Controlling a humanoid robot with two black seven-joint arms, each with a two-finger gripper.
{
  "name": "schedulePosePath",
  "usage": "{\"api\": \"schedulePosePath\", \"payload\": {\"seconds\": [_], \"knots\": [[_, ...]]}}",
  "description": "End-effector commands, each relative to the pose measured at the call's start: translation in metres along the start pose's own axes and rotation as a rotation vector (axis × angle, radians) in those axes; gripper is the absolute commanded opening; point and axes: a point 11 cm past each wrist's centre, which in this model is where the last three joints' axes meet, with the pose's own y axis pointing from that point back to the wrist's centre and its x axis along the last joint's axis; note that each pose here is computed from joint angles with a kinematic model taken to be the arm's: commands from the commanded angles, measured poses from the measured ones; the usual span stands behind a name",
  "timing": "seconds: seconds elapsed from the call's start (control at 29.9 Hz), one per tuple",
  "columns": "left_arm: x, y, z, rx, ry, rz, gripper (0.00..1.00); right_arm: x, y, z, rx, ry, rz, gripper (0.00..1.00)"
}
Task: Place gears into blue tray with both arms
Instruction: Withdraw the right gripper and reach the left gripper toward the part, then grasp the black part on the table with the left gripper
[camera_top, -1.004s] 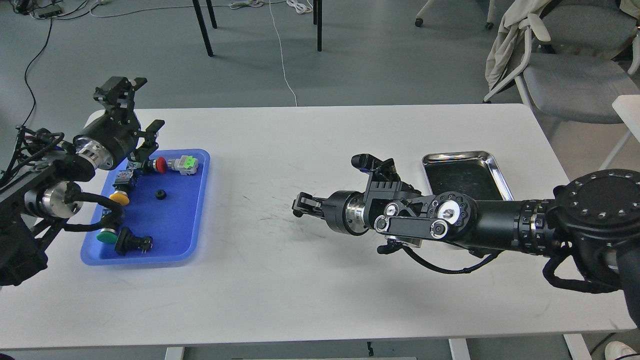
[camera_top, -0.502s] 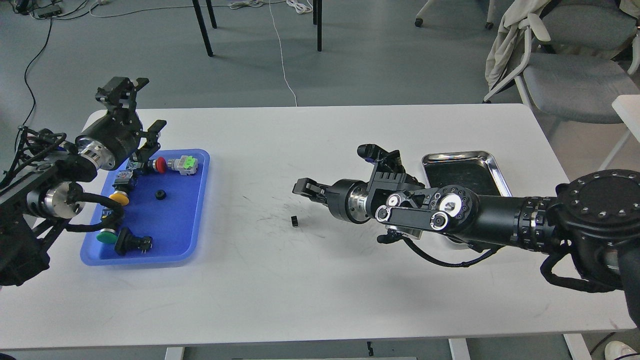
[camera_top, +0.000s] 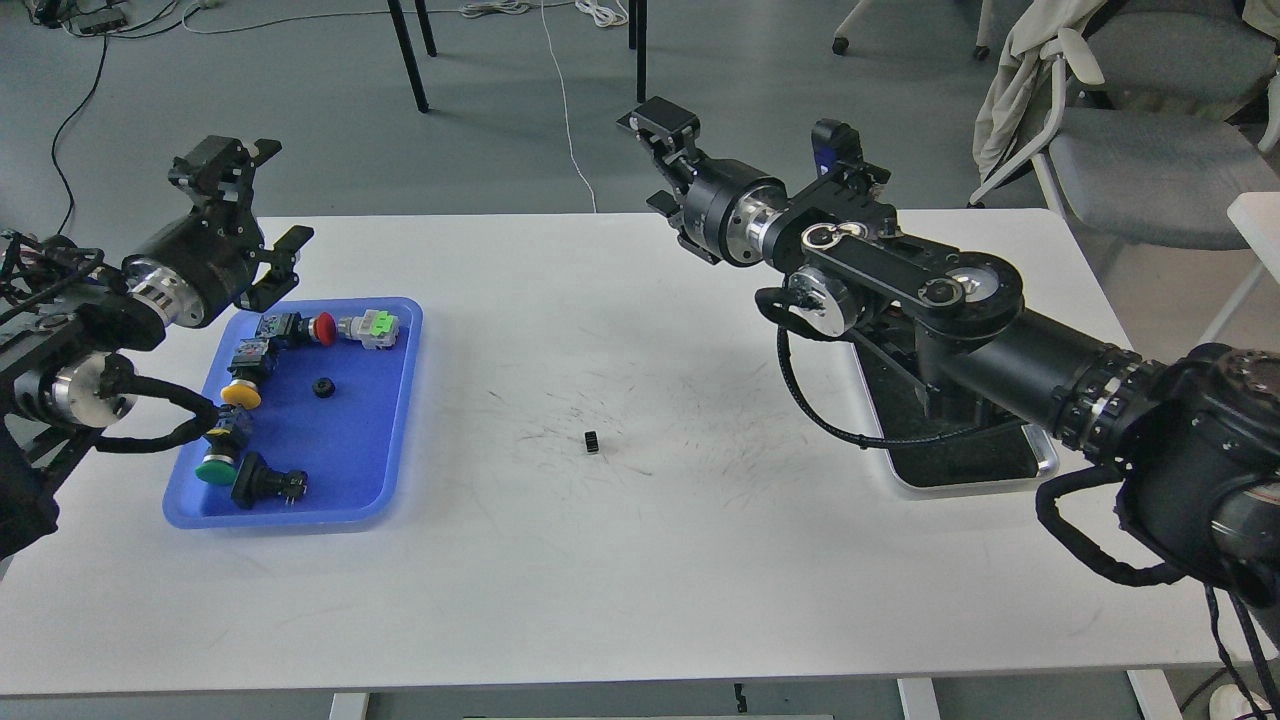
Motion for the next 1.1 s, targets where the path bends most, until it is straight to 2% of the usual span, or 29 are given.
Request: {"api": "schedulePosePath", "payload": {"seconds": [0.0, 0.17, 0.33, 0.43, 0.6, 0.84, 0.94, 1.07], "knots": [[-0.018, 0.008, 0.019, -0.011, -0.101, -0.087, 0.98, 0.06, 0.031, 0.006, 0.046, -0.135, 0.08, 0.93], [-0.05, 0.027, 0.029, 0.015, -0.301, -0.227, 0.98, 0.125, 0.081, 0.028, 0.108, -0.319, 0.175, 0.93], [-0.095, 0.044, 0.031, 0.017, -0.57, -0.406, 0.98, 0.168, 0.127, 0.06, 0.122, -0.513, 0.236, 0.93], [-0.123, 0.052, 0.018, 0.017, -0.773, -0.52, 0.98, 0.185, 0.15, 0.082, 0.116, -0.61, 0.285, 0.93], [-0.173, 0.049, -0.012, -0.023, -1.037, -0.672, 0.98, 0.188, 0.168, 0.108, 0.126, -0.712, 0.283, 0.96], [-0.242, 0.033, -0.068, -0.135, -1.437, -0.78, 0.98, 0.193, 0.177, 0.128, 0.127, -0.73, 0.334, 0.97], [-0.255, 0.022, -0.095, -0.157, -1.579, -0.773, 0.98, 0.192, 0.177, 0.129, 0.124, -0.731, 0.333, 0.97], [-0.249, 0.009, -0.128, -0.129, -1.679, -0.733, 0.97, 0.193, 0.178, 0.13, 0.124, -0.732, 0.339, 0.97]]}}
